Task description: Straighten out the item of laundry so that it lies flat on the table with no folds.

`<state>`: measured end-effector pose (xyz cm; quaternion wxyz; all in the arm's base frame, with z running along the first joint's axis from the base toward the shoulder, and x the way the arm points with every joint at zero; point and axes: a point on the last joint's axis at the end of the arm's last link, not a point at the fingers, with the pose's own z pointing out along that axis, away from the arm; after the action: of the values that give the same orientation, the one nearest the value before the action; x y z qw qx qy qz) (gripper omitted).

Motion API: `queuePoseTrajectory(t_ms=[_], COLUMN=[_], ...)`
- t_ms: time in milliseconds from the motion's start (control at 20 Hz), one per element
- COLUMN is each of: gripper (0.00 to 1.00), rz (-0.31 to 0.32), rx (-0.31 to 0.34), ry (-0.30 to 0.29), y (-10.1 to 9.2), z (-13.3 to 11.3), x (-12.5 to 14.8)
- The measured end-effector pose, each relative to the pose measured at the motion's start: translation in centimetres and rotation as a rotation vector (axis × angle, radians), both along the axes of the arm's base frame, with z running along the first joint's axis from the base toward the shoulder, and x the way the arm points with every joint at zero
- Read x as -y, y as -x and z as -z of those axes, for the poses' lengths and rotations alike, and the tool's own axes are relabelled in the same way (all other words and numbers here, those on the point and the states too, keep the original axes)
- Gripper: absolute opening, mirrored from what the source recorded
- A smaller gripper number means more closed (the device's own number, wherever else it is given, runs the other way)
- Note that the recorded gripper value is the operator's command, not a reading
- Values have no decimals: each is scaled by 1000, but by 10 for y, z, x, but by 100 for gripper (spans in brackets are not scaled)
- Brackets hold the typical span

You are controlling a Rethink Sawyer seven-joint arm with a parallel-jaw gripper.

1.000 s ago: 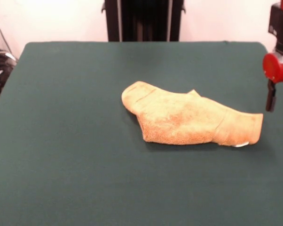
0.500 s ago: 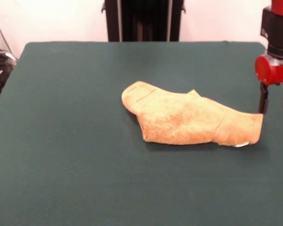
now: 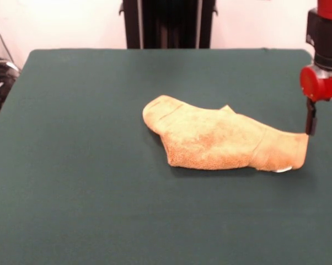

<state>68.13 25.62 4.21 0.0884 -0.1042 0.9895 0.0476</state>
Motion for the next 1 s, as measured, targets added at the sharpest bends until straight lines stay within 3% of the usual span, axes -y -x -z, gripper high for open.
queuePoseTrajectory(t_ms=[500, 700, 1000], gripper=[100, 100, 100], rz=[28, 58, 128], rx=[1, 3, 22], ry=[-38, -53, -51], y=[-11, -20, -46], z=[-3, -4, 1], x=[10, 28, 77])
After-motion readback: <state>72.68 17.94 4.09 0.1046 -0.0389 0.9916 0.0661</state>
